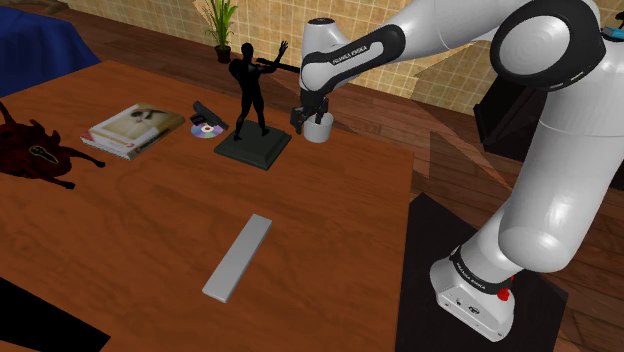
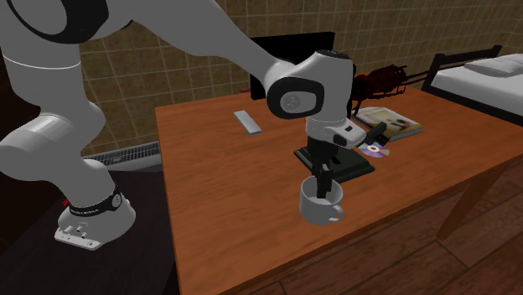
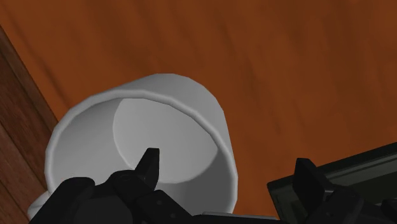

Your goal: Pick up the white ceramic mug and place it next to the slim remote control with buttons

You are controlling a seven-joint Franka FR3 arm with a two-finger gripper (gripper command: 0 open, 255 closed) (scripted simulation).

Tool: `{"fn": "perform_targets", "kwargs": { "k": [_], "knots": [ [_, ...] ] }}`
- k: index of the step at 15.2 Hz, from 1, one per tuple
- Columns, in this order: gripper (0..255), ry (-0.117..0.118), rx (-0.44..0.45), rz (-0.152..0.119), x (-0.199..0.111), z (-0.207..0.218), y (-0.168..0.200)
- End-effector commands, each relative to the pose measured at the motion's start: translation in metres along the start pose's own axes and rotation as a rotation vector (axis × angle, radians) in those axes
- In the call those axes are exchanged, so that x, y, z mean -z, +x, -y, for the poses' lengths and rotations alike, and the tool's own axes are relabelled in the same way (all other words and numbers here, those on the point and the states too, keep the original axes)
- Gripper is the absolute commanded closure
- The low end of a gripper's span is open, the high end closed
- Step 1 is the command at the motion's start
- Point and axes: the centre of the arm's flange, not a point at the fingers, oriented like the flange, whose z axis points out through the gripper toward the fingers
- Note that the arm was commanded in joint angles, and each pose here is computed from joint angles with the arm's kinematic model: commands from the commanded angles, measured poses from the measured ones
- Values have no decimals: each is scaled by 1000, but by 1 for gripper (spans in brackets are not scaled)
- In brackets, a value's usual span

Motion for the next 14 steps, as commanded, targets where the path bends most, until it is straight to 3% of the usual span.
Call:
{"fn": "perform_targets", "kwargs": {
  "k": [1, 5, 6, 14],
  "knots": [
    [0, 0, 0, 0, -1, 0, 0],
    [0, 0, 0, 0, -1, 0, 0],
    [255, 0, 0, 0, -1, 0, 0],
    [255, 0, 0, 0, -1, 0, 0]
  ]
}}
